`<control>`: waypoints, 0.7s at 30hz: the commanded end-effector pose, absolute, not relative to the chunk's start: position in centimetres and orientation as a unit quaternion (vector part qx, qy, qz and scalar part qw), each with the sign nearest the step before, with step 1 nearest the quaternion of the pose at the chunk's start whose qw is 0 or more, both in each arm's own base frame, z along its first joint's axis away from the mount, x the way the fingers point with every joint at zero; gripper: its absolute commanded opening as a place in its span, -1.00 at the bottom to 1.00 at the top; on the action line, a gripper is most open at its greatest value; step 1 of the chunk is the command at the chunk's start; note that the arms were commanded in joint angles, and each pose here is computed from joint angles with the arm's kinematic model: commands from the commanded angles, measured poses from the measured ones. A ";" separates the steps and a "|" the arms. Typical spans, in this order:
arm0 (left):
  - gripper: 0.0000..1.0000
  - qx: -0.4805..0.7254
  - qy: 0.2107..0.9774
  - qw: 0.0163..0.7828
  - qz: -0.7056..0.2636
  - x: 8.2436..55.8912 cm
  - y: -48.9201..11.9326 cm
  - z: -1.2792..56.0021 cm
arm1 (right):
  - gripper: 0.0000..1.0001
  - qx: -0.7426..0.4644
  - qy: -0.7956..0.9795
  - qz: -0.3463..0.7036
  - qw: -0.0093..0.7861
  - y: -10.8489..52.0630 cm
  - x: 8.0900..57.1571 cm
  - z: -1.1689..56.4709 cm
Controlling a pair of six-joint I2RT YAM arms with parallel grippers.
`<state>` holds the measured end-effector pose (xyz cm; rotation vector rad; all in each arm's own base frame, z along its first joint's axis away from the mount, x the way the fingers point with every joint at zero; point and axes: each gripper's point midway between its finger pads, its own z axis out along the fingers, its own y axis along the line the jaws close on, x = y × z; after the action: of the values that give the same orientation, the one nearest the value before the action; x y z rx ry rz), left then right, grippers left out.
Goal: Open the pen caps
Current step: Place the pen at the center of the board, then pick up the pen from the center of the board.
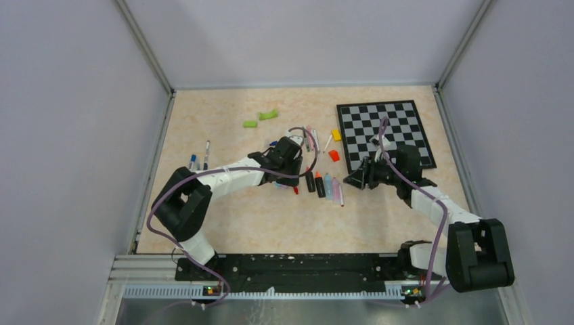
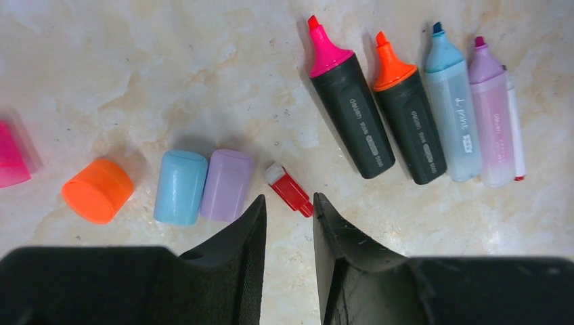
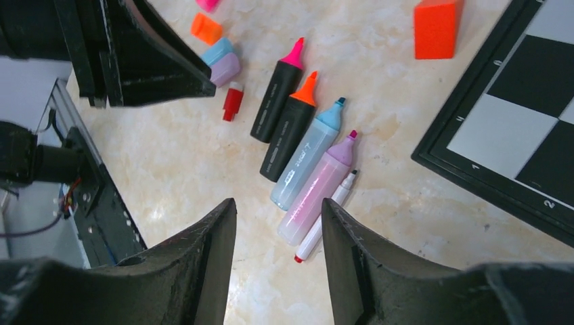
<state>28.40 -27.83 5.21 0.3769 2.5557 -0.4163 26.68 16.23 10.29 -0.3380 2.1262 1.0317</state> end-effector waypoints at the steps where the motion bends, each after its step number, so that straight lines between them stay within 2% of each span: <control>1: -0.31 0.149 0.918 0.319 -0.181 29.1 -28.1 10.3 | -0.01 -0.228 0.777 0.424 0.407 17.0 26.1 13.3; 7: -0.23 0.172 0.896 0.386 -0.134 29.9 -23.3 12.7 | 0.03 -0.289 0.743 0.426 0.428 16.4 25.6 14.9; 11: -0.06 0.140 0.893 0.415 -0.103 31.8 -17.6 13.4 | 0.03 -0.297 0.740 0.422 0.433 16.0 25.5 15.5; 16: 0.40 0.076 0.895 0.439 -0.022 34.3 -9.9 13.3 | 0.03 -0.305 0.738 0.417 0.434 15.9 25.4 15.7; 21: 0.45 -0.006 0.906 0.421 0.039 35.5 -2.3 11.9 | 0.03 -0.309 0.737 0.415 0.435 15.9 25.4 16.0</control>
<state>34.31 -6.87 11.81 0.0693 2.2968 -0.0231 24.52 15.92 13.20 -0.6951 1.9380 1.0774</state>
